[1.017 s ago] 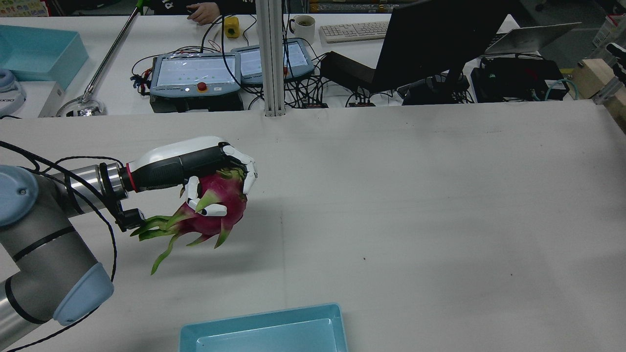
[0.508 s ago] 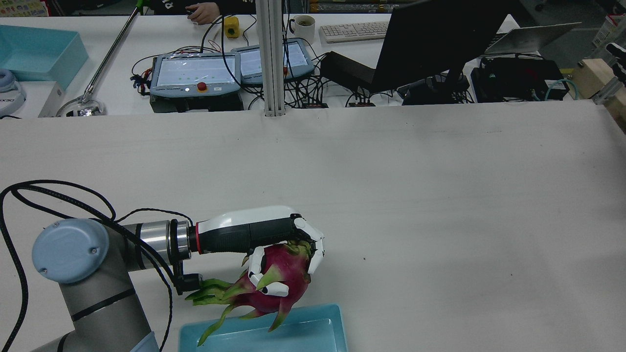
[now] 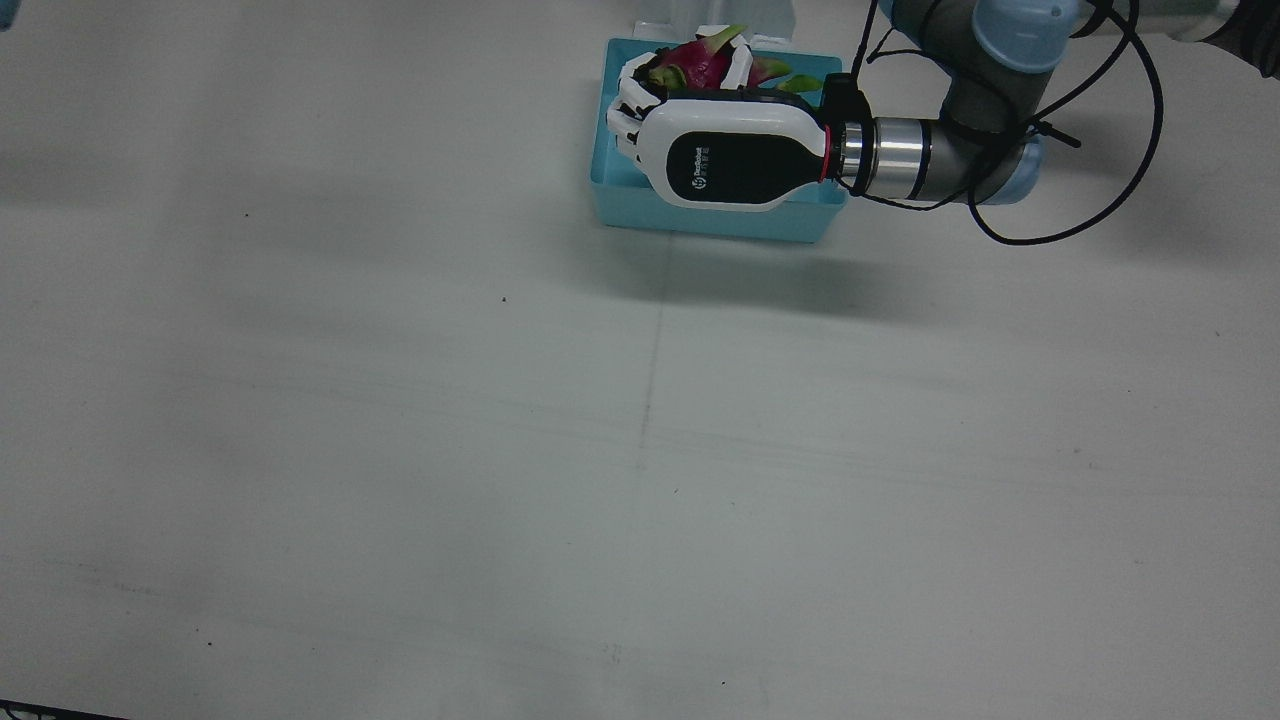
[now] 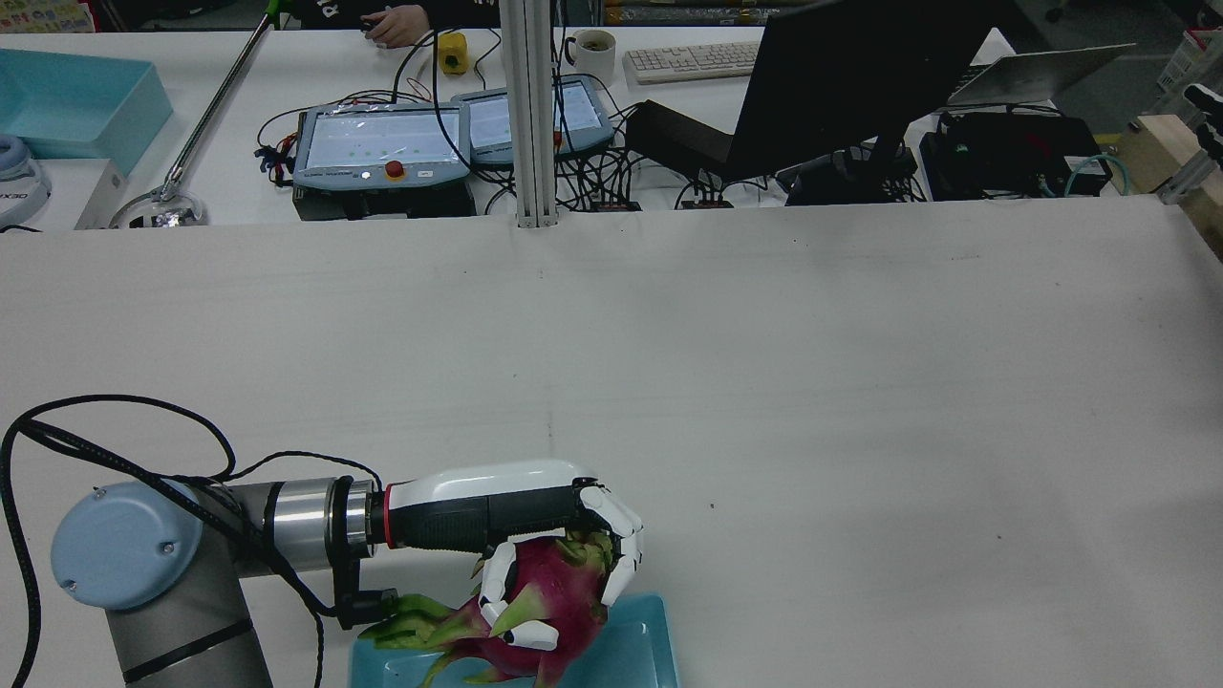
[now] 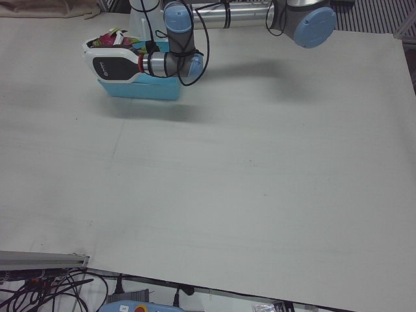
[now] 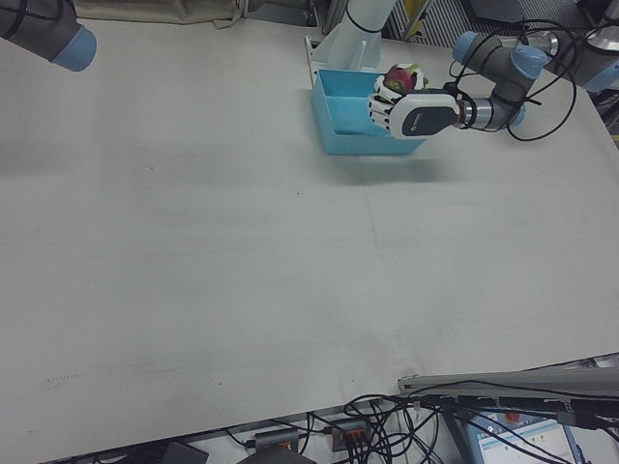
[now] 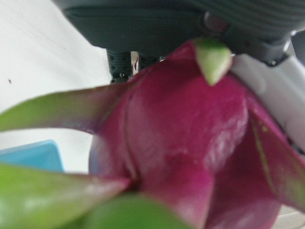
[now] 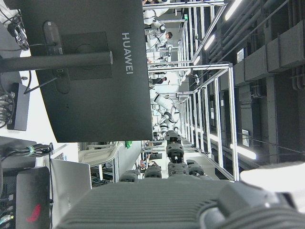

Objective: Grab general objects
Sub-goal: 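Lower the dragon fruit into the tray and open the left hand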

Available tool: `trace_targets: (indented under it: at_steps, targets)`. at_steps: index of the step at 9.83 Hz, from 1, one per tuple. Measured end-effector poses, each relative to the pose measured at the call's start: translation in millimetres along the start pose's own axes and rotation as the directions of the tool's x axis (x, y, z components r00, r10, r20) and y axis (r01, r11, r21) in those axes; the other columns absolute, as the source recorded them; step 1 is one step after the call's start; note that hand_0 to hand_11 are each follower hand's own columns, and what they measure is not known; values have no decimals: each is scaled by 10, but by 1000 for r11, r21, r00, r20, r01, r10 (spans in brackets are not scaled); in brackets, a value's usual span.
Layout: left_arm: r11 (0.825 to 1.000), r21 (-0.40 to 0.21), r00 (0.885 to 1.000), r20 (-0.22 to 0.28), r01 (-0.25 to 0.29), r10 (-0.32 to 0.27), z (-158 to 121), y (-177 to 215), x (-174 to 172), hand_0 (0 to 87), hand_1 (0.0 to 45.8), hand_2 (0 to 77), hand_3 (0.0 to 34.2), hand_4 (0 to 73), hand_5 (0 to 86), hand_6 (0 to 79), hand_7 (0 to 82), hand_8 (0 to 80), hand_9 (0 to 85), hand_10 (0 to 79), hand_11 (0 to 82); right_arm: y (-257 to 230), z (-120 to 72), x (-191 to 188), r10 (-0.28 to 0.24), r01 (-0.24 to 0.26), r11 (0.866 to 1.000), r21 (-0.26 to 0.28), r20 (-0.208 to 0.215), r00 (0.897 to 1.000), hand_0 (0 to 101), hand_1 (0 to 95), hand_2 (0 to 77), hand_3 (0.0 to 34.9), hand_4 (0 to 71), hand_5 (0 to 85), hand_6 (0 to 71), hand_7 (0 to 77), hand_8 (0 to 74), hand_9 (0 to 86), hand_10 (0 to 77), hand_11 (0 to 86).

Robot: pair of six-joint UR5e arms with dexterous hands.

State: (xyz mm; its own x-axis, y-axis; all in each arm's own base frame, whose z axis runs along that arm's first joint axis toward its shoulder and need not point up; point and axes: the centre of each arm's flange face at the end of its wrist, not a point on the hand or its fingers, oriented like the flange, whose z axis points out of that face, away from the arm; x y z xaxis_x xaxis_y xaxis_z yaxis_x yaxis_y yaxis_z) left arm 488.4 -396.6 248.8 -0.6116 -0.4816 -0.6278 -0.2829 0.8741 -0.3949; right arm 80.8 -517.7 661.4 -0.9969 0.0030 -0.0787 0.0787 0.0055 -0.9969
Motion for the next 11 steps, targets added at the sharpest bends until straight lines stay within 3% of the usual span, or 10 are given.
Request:
trace_targets:
  at_steps: [5, 6, 7, 8, 9, 10, 11]
  targets:
    - [999, -31, 1000, 1, -9, 9, -577, -56, -361, 563, 0, 496, 0, 464, 453, 480, 573, 496, 605, 524, 753, 3, 1, 0, 0, 0, 1000, -1, 0, 1000, 0, 60, 16, 0, 0, 0, 0, 0, 0, 11, 0, 5]
    - [999, -36, 1000, -2, -11, 11, -620, -23, -358, 603, 0, 278, 1, 415, 458, 393, 589, 420, 562, 524, 725, 3, 1, 0, 0, 0, 1000, -1, 0, 1000, 0, 60, 16, 0, 0, 0, 0, 0, 0, 11, 0, 5]
    - [999, -41, 1000, -5, -13, 13, -649, 7, -352, 601, 0, 202, 2, 360, 436, 333, 567, 333, 491, 524, 687, 3, 1, 0, 0, 0, 1000, -1, 0, 1000, 0, 60, 16, 0, 0, 0, 0, 0, 0, 11, 0, 5]
    - [999, -44, 1000, -7, -13, 13, -668, 32, -350, 563, 0, 180, 0, 273, 344, 218, 513, 224, 393, 513, 0, 5, 1, 1, 0, 0, 1000, -1, 0, 1000, 0, 60, 16, 0, 0, 0, 0, 0, 0, 11, 0, 5]
    - [999, -51, 1000, -6, -10, 9, -660, 71, -375, 563, 0, 180, 0, 273, 344, 218, 513, 224, 393, 513, 0, 4, 1, 0, 0, 0, 1000, -1, 0, 1000, 0, 60, 16, 0, 0, 0, 0, 0, 0, 11, 0, 5]
    - [998, -59, 1000, -4, -4, 4, -641, 111, -408, 520, 5, 153, 5, 44, 164, 11, 333, 16, 202, 529, 0, 4, 1, 0, 0, 0, 1000, -1, 0, 1000, 0, 60, 16, 0, 0, 0, 0, 0, 0, 11, 0, 5]
    - [998, -62, 1000, -3, -2, 2, -636, 128, -421, 520, 5, 153, 5, 44, 164, 11, 333, 16, 202, 529, 0, 3, 1, 0, 0, 0, 1000, -1, 0, 1000, 0, 60, 16, 0, 0, 0, 0, 0, 0, 11, 0, 5]
